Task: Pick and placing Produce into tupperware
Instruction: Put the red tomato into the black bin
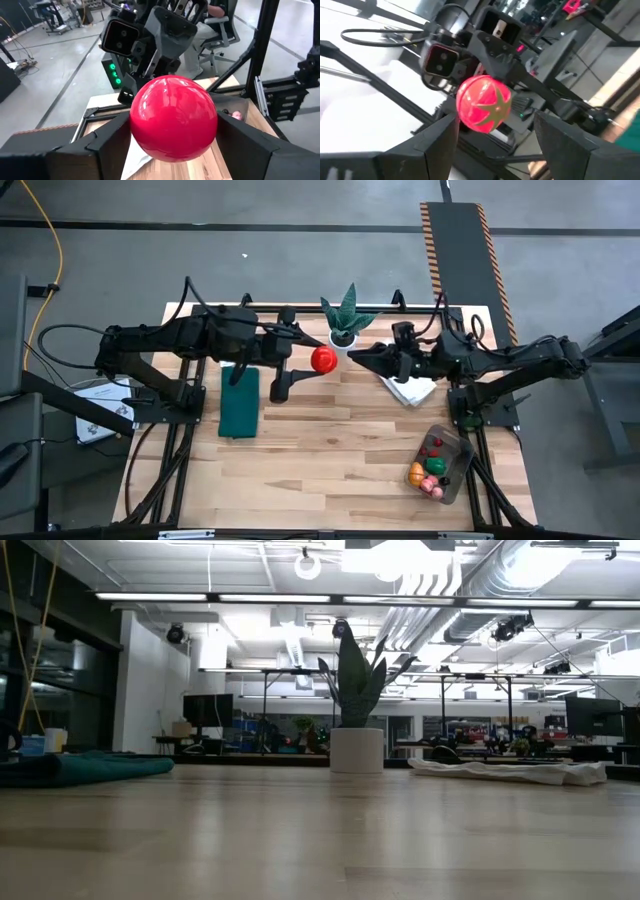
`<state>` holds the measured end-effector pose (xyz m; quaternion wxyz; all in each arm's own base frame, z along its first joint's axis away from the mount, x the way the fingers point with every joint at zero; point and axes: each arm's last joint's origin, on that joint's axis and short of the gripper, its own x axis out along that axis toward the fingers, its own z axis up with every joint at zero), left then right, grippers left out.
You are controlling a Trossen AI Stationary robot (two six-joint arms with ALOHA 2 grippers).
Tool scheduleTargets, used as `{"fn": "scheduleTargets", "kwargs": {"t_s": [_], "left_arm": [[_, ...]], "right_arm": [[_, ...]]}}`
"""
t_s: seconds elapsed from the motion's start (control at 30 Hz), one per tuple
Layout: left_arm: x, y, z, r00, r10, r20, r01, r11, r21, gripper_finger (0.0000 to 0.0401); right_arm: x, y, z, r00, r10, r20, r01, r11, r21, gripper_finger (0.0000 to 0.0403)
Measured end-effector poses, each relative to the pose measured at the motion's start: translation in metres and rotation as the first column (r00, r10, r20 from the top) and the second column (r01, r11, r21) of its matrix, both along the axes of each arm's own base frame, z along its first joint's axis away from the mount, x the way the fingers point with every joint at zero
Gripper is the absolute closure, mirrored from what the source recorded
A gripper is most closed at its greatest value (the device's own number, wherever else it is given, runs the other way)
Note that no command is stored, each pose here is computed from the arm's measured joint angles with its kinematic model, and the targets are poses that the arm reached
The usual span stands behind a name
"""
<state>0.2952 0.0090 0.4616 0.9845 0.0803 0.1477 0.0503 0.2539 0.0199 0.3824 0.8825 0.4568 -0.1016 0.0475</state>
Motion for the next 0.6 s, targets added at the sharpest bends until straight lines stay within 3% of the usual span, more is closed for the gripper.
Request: {"fn": "scheduleTargets", "kwargs": {"t_s": [0.6], "left_arm": [[0.0012,0.0002,0.0044,0.999,0.007,0.047,-0.007,1.000,0.002,0.0141]], "right_arm": [[0.0003,-0.0019,0.0043,0.998,0.023,0.054,-0.024,0.999,0.025,0.0100]]}}
